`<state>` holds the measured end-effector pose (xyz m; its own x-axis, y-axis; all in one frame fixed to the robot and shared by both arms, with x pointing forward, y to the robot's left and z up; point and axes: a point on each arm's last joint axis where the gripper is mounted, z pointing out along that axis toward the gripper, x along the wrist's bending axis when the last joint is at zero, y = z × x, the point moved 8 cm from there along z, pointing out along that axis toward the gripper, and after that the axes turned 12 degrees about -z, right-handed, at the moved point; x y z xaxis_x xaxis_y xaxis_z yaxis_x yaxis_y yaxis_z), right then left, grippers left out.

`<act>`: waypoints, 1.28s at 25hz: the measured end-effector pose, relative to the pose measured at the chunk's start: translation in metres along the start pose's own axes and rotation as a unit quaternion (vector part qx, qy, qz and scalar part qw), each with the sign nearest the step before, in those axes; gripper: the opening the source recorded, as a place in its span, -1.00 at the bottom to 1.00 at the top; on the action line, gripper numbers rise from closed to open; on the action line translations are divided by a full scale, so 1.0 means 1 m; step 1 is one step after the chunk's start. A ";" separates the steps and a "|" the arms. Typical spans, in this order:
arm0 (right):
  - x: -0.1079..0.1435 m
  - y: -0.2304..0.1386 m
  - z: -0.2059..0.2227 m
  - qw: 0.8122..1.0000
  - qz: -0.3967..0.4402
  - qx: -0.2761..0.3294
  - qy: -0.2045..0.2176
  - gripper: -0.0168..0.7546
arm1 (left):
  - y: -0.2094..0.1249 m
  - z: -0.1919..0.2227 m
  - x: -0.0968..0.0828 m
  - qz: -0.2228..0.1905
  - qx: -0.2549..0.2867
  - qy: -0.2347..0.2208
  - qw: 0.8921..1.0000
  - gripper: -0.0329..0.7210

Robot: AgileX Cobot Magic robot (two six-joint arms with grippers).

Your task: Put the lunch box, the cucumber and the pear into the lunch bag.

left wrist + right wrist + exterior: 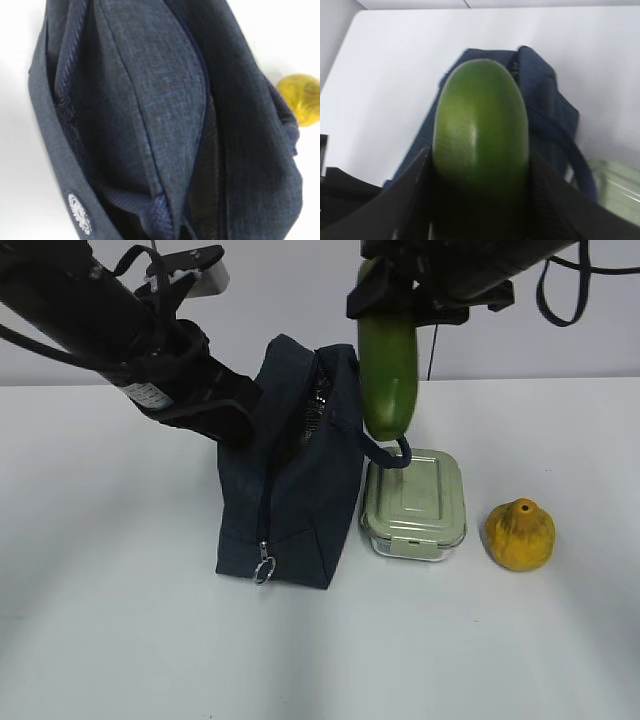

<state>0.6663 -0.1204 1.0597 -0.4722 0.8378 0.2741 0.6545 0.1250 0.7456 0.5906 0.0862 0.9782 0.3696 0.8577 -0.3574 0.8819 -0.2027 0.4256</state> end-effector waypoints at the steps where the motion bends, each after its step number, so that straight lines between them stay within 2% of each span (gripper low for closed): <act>1: 0.008 0.003 0.002 1.000 -0.002 -0.010 0.006 -0.05 | 0.001 0.000 -0.001 -0.004 -0.003 -0.004 1.000 -0.90; 5: 0.033 0.016 0.008 0.998 -0.005 -0.054 0.017 -0.05 | 0.002 0.000 -0.003 -0.009 -0.006 -0.009 1.000 -0.90; 11: 0.040 0.028 0.013 0.995 0.014 -0.094 0.020 -0.05 | 0.003 0.000 -0.003 -0.010 -0.007 -0.010 1.000 -0.90; 19: 0.027 0.008 0.050 0.997 0.035 -0.060 0.016 -0.05 | 0.003 0.000 -0.003 -0.010 -0.008 -0.010 1.000 -0.90; 27: 0.015 -0.013 0.079 0.999 0.021 -0.026 0.007 -0.05 | 0.004 0.000 -0.003 -0.010 -0.012 -0.009 1.000 -0.90; 32: 0.012 -0.032 0.087 1.000 -0.017 0.023 0.005 -0.05 | 0.004 0.000 -0.003 -0.009 -0.013 -0.008 1.000 -0.90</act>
<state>0.6910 -0.0683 0.9857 -0.5000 0.8275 0.2555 0.6647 0.1775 0.7258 0.5935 0.0829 0.9811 0.3585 0.8533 -0.3787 0.8806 -0.1745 0.4405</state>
